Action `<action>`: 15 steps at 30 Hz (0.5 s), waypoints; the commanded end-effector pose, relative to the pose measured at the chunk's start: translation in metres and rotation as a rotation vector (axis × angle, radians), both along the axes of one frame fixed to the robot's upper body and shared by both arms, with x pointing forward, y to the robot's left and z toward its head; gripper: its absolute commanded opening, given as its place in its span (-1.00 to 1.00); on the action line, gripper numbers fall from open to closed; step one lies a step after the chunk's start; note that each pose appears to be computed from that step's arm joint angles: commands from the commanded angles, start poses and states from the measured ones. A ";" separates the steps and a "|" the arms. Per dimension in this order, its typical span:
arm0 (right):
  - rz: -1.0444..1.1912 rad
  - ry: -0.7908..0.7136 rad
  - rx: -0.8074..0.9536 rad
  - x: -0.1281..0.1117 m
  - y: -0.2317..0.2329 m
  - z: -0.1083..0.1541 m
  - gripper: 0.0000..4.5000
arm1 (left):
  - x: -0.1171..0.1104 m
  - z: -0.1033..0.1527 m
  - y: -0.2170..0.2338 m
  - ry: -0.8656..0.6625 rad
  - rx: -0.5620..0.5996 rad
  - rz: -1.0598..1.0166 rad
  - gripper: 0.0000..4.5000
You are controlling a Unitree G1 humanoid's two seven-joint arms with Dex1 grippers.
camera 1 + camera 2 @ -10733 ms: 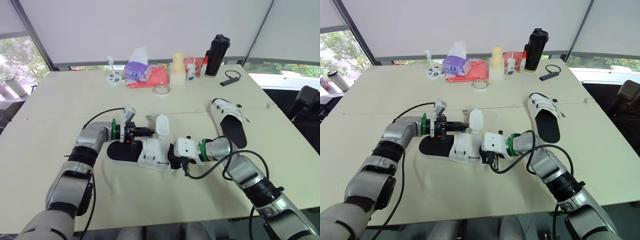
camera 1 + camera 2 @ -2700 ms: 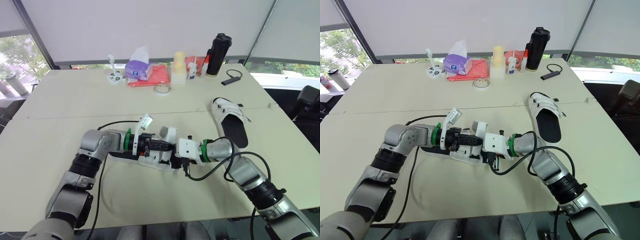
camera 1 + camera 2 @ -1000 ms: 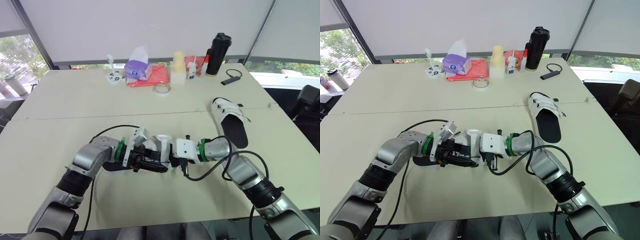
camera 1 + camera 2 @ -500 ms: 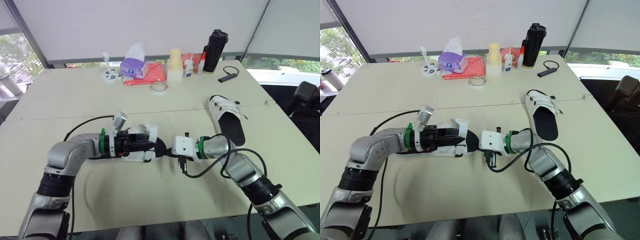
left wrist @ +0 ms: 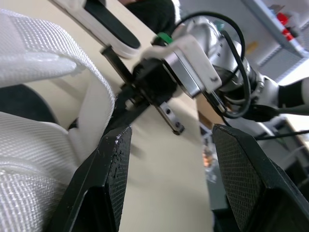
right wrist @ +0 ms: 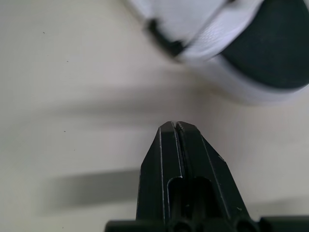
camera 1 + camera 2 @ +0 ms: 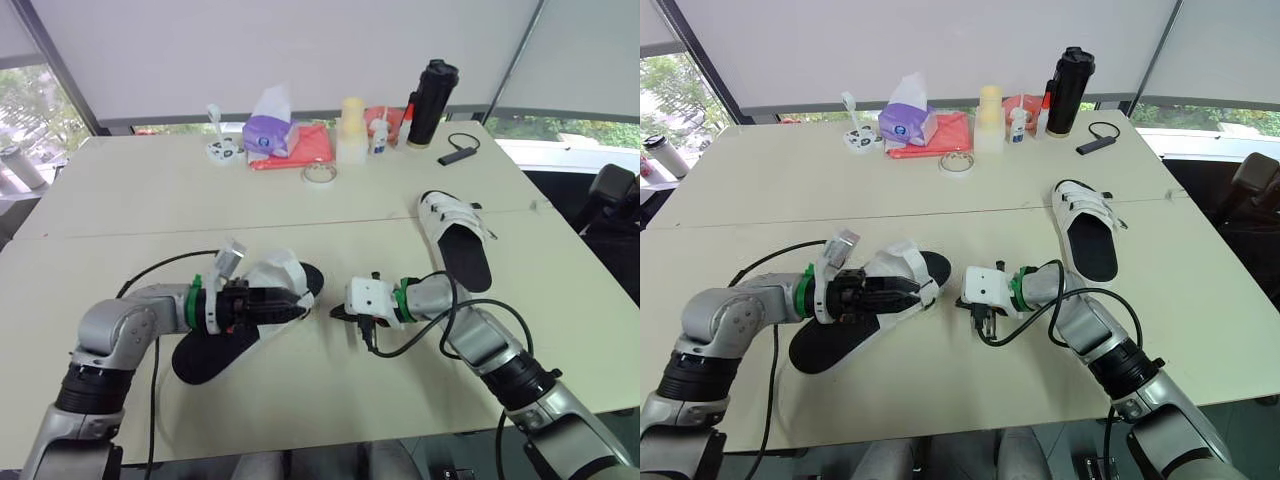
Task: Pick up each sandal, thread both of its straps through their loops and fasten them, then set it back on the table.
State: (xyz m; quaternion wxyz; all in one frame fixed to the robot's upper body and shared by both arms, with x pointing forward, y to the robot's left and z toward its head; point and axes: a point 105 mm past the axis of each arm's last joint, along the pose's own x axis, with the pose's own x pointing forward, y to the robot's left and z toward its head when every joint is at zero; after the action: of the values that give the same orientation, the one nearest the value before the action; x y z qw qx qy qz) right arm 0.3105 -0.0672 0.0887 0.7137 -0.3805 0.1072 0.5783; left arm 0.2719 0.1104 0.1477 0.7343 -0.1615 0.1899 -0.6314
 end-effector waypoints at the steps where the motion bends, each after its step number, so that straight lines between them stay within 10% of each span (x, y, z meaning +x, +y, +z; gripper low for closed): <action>1: -0.028 -0.020 0.035 0.003 -0.008 0.027 -1.00 | -0.007 0.031 -0.006 -0.056 -0.074 -0.072 0.40; 15: -0.072 -0.048 0.074 -0.018 -0.040 0.085 -1.00 | -0.035 0.028 -0.031 0.049 -0.085 -0.329 0.40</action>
State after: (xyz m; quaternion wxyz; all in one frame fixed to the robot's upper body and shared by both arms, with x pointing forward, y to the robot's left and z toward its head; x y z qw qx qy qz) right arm 0.2938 -0.1074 0.1643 0.7473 -0.3566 0.1003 0.5516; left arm 0.2448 0.0852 0.1633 0.6341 -0.1844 0.2219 -0.7174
